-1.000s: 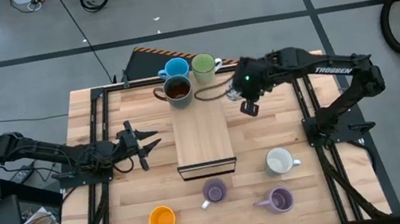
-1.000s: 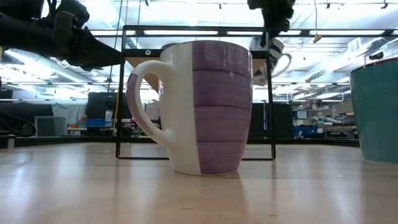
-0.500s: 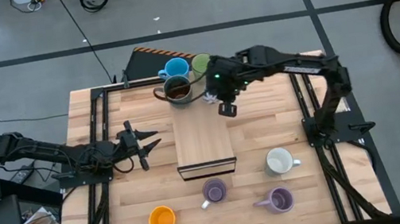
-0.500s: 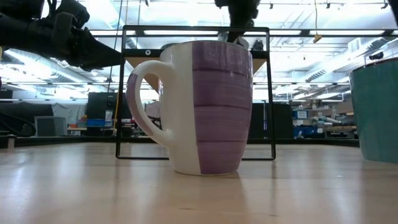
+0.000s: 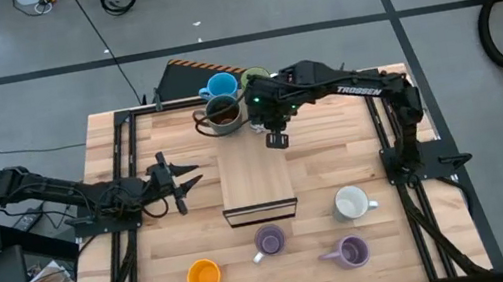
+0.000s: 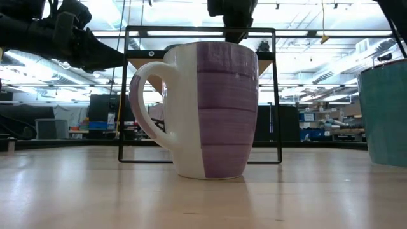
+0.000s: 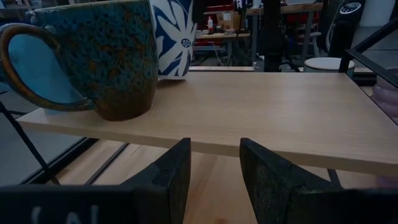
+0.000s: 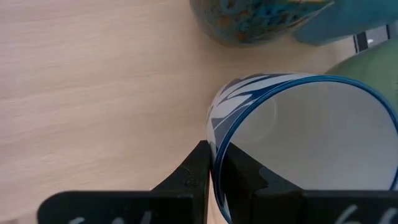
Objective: Place coffee mugs
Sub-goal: Put the white blue mug on the shelf, then put the yellow mug on the shelf
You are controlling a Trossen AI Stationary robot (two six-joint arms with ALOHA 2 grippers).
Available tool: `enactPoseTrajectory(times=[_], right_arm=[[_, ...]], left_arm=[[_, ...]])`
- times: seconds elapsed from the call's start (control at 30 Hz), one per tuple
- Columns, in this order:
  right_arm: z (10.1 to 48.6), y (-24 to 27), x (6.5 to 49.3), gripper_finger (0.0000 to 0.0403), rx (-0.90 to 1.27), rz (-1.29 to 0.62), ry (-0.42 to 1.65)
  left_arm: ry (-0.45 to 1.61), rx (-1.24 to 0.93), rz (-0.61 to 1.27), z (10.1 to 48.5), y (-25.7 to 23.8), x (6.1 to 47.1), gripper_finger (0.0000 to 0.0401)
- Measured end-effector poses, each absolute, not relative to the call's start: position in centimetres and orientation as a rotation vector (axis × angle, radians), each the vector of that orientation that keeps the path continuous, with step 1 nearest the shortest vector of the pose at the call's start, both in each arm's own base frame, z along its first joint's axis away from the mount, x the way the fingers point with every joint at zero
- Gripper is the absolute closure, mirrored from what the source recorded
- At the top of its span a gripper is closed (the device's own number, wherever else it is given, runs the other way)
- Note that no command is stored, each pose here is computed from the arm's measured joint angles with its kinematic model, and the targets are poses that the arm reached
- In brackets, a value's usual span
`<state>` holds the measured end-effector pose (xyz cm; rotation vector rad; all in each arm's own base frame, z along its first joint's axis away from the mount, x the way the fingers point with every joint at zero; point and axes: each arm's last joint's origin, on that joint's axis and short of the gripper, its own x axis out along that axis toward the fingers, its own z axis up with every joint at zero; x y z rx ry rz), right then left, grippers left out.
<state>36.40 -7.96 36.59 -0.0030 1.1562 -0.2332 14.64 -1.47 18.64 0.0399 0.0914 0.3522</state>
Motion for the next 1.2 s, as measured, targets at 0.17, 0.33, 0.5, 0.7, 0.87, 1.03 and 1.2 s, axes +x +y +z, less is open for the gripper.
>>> enactPoseTrajectory(times=[0.17, 0.33, 0.5, 0.7, 0.87, 1.03, 1.2], right_arm=[[36.6, -8.1, 36.5, 0.0359, -0.027, -0.231, 1.146], [36.4, -8.2, 37.0, 0.0345, -0.049, -0.219, 1.134], [36.3, -8.2, 37.3, 0.0325, -0.063, -0.222, 1.113], [36.4, -8.4, 37.4, 0.0289, -0.085, -0.257, 1.106], [36.5, -8.4, 37.5, 0.025, -0.098, -0.287, 1.09], [36.6, -8.2, 37.7, 0.0219, -0.089, -0.335, 1.072], [36.7, -7.9, 37.7, 0.021, -0.083, -0.341, 1.068]], left_arm=[[0.088, 0.038, 0.352, 18.7, -1.5, 14.6, 0.0257], [0.088, 0.038, 0.352, 18.7, -1.5, 14.6, 0.0257], [0.088, 0.038, 0.352, 18.7, -1.5, 14.6, 0.0257], [0.088, 0.038, 0.352, 18.7, -1.5, 14.7, 0.0257], [0.087, 0.037, 0.352, 18.7, -1.5, 14.7, 0.0257], [0.088, 0.037, 0.352, 18.7, -1.5, 14.7, 0.0257], [0.088, 0.037, 0.352, 18.7, -1.5, 14.7, 0.0257]])
